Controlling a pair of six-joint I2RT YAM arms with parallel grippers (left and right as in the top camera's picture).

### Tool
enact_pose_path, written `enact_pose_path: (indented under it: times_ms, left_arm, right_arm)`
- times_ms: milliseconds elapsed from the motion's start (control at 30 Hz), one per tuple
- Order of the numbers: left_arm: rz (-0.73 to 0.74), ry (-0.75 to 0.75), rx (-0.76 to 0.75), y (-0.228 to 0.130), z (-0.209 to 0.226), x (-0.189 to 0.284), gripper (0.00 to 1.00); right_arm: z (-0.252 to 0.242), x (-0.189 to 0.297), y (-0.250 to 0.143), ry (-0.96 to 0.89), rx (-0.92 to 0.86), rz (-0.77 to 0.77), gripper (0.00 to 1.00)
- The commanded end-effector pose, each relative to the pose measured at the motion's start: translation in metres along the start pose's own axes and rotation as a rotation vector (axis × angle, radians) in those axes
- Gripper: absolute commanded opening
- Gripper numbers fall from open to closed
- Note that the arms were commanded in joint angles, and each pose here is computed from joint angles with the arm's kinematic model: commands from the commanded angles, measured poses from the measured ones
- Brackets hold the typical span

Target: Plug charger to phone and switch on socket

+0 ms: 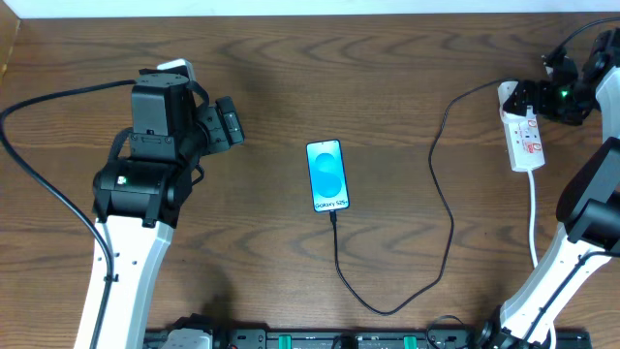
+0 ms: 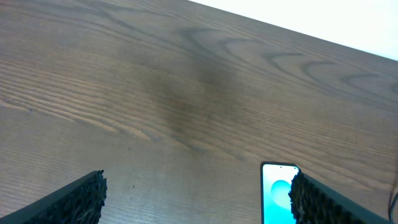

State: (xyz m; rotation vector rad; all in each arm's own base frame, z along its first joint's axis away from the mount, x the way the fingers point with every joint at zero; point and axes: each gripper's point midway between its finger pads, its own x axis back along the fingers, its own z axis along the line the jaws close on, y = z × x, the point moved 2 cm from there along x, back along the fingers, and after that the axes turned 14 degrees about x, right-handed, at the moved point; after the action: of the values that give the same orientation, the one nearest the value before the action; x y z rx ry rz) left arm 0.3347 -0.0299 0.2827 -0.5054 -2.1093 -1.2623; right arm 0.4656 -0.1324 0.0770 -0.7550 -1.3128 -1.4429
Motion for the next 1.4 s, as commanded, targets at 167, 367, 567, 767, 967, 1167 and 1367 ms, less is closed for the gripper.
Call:
enact_pose_path:
  times_ms: [167, 367, 567, 767, 967, 1167, 1367]
  left_arm:
    - [-0.021, 0.001, -0.008, 0.006, -0.001, 0.004, 0.94]
    - [-0.021, 0.001, -0.008, 0.006, -0.001, 0.004, 0.93]
    - [-0.022, 0.001, -0.008, 0.006, -0.001, 0.004, 0.93]
    - [-0.022, 0.001, -0.008, 0.006, -0.001, 0.004, 0.93]
    - [-0.022, 0.001, -0.007, 0.006, -0.001, 0.004, 0.93]
    - [-0.022, 0.001, -0.008, 0.006, -0.001, 0.004, 0.94]
    - [-0.022, 0.001, -0.008, 0.006, -0.001, 0.004, 0.93]
  right_arm:
    - [0.016, -0.021, -0.011, 0.108, -0.022, 0.001, 0.99]
    - [0.025, -0.029, -0.016, 0.133, -0.02, 0.021, 0.99]
    - [0.034, -0.033, -0.015, 0.145, -0.015, 0.027, 0.99]
    - [0.049, -0.032, -0.008, 0.223, -0.035, -0.005, 0.99]
    - [0.056, -0.035, -0.011, 0.262, -0.054, -0.005, 0.99]
    - [0.057, -0.044, -0.022, 0.27, -0.066, 0.018, 0.99]
    - [0.038, -0.043, -0.02, 0.153, -0.057, 0.031, 0.99]
